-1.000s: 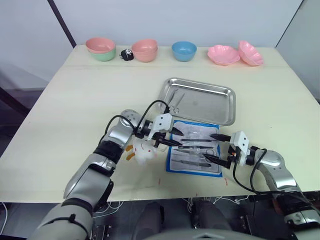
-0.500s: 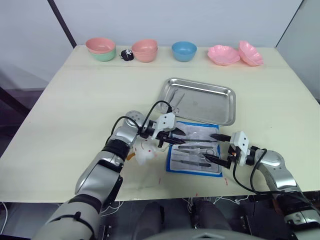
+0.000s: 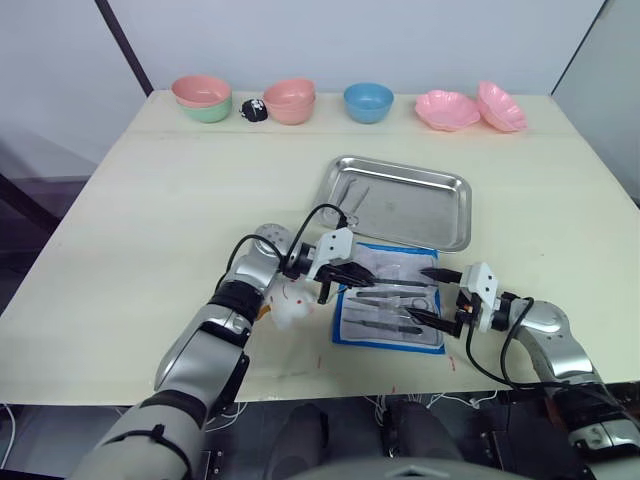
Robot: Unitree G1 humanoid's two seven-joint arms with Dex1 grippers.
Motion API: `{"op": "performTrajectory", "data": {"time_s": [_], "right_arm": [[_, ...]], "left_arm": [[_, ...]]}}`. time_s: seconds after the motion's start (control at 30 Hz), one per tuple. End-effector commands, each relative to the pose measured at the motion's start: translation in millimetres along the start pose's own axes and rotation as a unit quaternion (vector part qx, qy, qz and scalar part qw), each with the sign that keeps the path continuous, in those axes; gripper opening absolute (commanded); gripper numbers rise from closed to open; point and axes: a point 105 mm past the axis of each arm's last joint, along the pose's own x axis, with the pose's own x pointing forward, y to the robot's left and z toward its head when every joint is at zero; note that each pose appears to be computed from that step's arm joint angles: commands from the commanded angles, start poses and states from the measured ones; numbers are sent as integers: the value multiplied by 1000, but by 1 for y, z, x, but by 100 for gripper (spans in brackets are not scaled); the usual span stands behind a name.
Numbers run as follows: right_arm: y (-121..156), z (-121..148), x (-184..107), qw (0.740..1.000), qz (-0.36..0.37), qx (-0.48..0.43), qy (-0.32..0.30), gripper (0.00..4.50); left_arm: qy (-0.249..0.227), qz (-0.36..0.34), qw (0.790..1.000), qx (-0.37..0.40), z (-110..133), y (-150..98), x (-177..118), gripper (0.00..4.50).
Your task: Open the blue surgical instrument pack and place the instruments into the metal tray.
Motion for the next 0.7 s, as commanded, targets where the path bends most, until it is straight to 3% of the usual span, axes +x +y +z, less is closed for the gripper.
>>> {"op": "performTrajectory", "data": {"time_s": [0.03,0.3,0.7], "right_arm": [[21,-63,-10,991,3,72,114,450],[22,-63,-9,991,4,74,112,450],[22,-64,-9,991,5,74,114,450]], "left_arm": [[9,-1,1000,13,7,2,-6,2],[17,1,1000,19,23,3,-20,2],[54,-2,998,22,24,-1,-46,2]]}}
